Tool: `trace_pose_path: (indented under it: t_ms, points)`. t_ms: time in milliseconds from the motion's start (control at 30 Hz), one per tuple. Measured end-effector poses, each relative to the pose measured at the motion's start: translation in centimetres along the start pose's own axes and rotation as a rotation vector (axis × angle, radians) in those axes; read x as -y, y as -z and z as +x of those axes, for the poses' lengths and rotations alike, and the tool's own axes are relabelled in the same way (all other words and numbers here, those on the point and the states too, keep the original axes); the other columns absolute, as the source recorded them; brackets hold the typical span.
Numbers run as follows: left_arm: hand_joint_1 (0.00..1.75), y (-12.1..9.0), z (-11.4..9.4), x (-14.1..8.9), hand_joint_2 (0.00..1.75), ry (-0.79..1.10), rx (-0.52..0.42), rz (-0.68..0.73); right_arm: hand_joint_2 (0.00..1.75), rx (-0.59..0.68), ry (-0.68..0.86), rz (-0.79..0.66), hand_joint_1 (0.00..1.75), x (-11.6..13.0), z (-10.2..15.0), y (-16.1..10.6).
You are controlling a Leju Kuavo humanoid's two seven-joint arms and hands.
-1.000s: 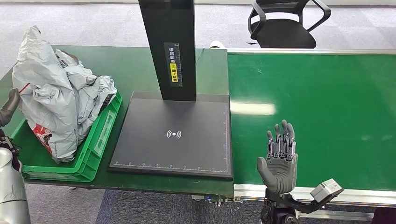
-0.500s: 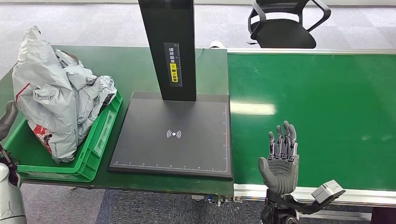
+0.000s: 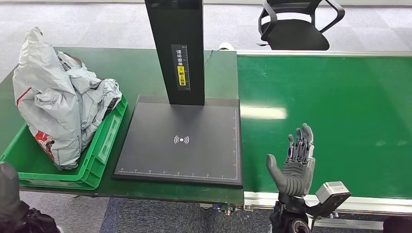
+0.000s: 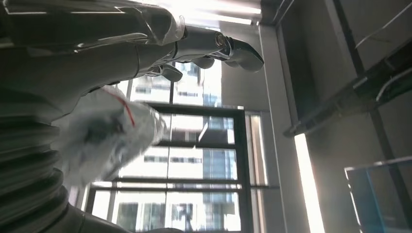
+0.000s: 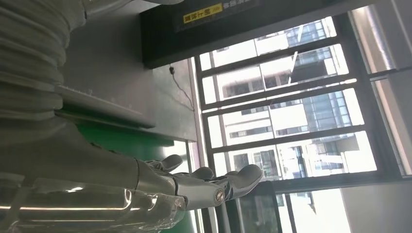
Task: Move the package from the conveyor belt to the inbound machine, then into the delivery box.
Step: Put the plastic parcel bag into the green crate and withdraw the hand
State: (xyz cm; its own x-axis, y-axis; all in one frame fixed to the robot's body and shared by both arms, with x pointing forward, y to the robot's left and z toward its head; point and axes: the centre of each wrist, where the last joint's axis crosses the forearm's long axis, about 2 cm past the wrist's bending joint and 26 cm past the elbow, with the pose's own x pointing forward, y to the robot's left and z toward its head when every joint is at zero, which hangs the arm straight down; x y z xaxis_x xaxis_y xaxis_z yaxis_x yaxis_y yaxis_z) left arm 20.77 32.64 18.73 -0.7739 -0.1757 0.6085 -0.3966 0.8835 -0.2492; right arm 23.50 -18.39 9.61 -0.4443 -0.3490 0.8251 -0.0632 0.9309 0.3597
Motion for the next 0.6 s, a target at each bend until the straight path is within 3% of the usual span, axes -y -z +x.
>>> trace_pose_path:
  t_ms: [133, 267, 600]
  points:
    - [0.00, -2.1, 0.5, 3.6, 1.75, -0.222, -0.071, -0.075, 1.75, -0.007, -0.057, 0.016, 0.00, -0.2, -0.2, -0.1]
    - [0.00, -4.6, -0.2, 5.4, 1.75, -0.407, -0.167, -0.153, 1.75, -0.015, -0.081, 0.033, 0.00, -0.3, -0.5, -0.2]
    - [0.00, -11.2, -2.4, 8.8, 1.75, -0.287, -0.428, -0.599, 1.75, -0.076, -0.126, 0.039, 0.00, 0.3, -0.8, -2.4]
